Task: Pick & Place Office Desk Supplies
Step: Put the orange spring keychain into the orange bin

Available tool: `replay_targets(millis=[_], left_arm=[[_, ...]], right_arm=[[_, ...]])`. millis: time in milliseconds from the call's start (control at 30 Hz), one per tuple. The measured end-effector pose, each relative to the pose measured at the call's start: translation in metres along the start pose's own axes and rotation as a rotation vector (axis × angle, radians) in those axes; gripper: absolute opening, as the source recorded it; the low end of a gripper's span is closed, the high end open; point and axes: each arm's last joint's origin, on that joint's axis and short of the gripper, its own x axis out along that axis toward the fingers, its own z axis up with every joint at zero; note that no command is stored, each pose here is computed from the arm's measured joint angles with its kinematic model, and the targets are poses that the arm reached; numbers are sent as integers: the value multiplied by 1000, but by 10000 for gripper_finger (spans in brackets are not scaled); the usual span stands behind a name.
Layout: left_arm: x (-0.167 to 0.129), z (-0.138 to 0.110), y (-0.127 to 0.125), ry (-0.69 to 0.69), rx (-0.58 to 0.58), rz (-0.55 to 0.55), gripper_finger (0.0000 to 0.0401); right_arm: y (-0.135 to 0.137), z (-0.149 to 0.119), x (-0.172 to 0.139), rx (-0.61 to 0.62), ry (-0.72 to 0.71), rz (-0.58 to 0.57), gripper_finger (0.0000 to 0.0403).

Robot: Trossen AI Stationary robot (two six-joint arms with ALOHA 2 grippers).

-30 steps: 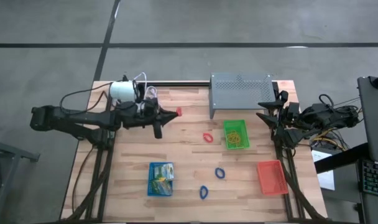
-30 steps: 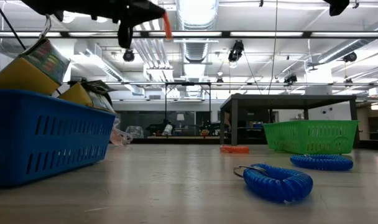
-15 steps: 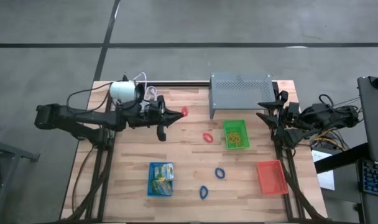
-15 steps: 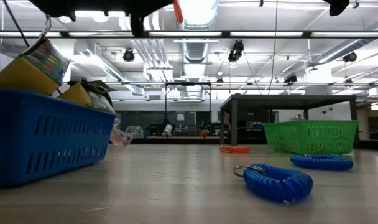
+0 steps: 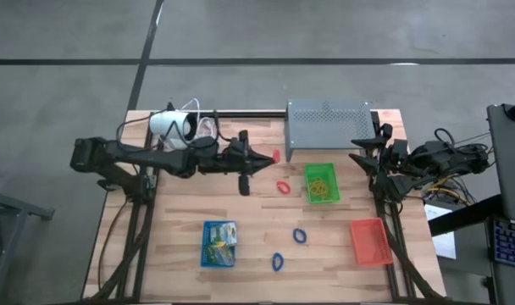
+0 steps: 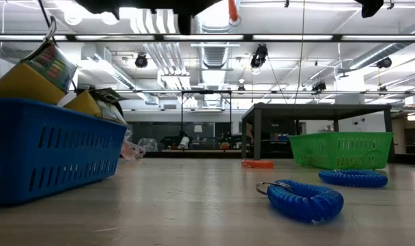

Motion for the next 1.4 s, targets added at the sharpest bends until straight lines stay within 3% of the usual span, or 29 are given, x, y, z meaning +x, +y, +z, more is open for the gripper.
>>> replay_targets(millis=[167, 233, 700, 1100, 1400], left_arm=[[16, 1, -7, 16, 70, -272, 19], [21, 1, -8, 16, 74, -301, 17], [54, 9, -4, -13, 78, -287, 16], [58, 4, 2, 5, 101, -256, 16], [58, 5, 5, 3, 103, -230, 16]], right_arm=[[0, 0, 0, 0, 0, 0, 199], [0, 0, 0, 0, -1, 0, 199], [0, 0, 0, 0, 0, 0, 199], [0, 0, 0, 4, -4, 0, 199], [2, 0, 4, 301, -1, 1, 199]])
